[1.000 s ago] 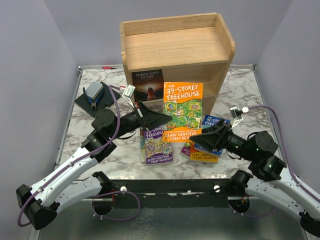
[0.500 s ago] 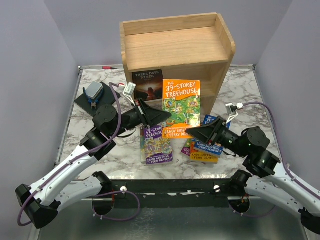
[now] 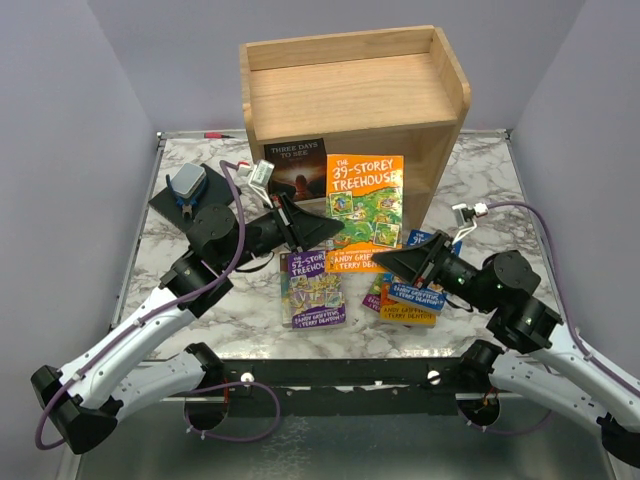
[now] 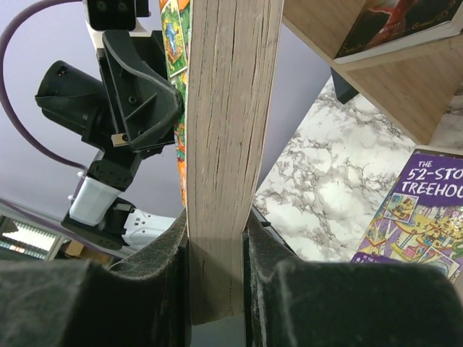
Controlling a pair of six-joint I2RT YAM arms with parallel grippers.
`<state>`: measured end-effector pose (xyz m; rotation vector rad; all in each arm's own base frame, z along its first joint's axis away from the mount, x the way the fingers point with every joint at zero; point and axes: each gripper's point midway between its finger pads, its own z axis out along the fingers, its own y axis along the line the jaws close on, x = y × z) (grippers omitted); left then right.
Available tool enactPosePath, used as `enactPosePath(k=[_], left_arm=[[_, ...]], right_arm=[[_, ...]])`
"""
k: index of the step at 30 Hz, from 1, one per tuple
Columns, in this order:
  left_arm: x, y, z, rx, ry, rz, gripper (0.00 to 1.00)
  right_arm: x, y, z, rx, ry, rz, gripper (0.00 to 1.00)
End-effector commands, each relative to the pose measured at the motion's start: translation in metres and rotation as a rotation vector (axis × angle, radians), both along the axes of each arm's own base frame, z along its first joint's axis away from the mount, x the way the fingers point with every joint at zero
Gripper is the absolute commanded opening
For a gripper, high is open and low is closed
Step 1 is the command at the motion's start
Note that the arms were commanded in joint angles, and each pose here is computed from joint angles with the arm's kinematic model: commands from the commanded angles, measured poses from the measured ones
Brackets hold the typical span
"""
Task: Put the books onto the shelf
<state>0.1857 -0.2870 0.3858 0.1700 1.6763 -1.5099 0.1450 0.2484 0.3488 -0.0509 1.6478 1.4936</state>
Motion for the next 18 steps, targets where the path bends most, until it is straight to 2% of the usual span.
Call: enactPosePath(k=[1, 3, 6, 7, 9, 12, 16, 17, 18], left_arm=[[0.003, 0.002, 0.009, 0.017, -0.053, 0.023, 0.06], [0.004, 0.002, 0.008, 0.021, -0.055, 0.024, 0.13], [0.006, 0.001, 0.008, 0.026, -0.06, 0.029, 0.16], [0.007, 0.0, 0.009, 0.025, -0.059, 0.029, 0.2], [0.006, 0.0, 0.012, 0.027, -0.064, 0.027, 0.33], [0.01, 0.005, 0.018, 0.037, -0.082, 0.065, 0.6], [0.015, 0.013, 0.024, 0.087, -0.108, 0.108, 0.83], [0.015, 0.015, 0.026, 0.099, -0.12, 0.117, 0.93], [0.015, 0.017, 0.029, 0.114, -0.13, 0.124, 0.98]], right_arm=[[-0.003, -0.011, 0.034, 0.045, -0.082, -0.032, 0.01], [-0.004, -0.014, 0.041, 0.048, -0.098, -0.034, 0.01], [-0.006, -0.017, 0.053, 0.064, -0.119, -0.042, 0.01], [-0.006, -0.017, 0.051, 0.048, -0.112, -0.042, 0.01], [-0.007, -0.018, 0.055, 0.045, -0.125, -0.04, 0.01], [-0.006, -0.019, 0.063, 0.035, -0.149, -0.047, 0.01], [-0.006, -0.019, 0.076, 0.018, -0.179, -0.048, 0.01], [-0.006, -0.019, 0.079, 0.014, -0.187, -0.048, 0.01], [-0.006, -0.019, 0.084, 0.012, -0.197, -0.051, 0.01]])
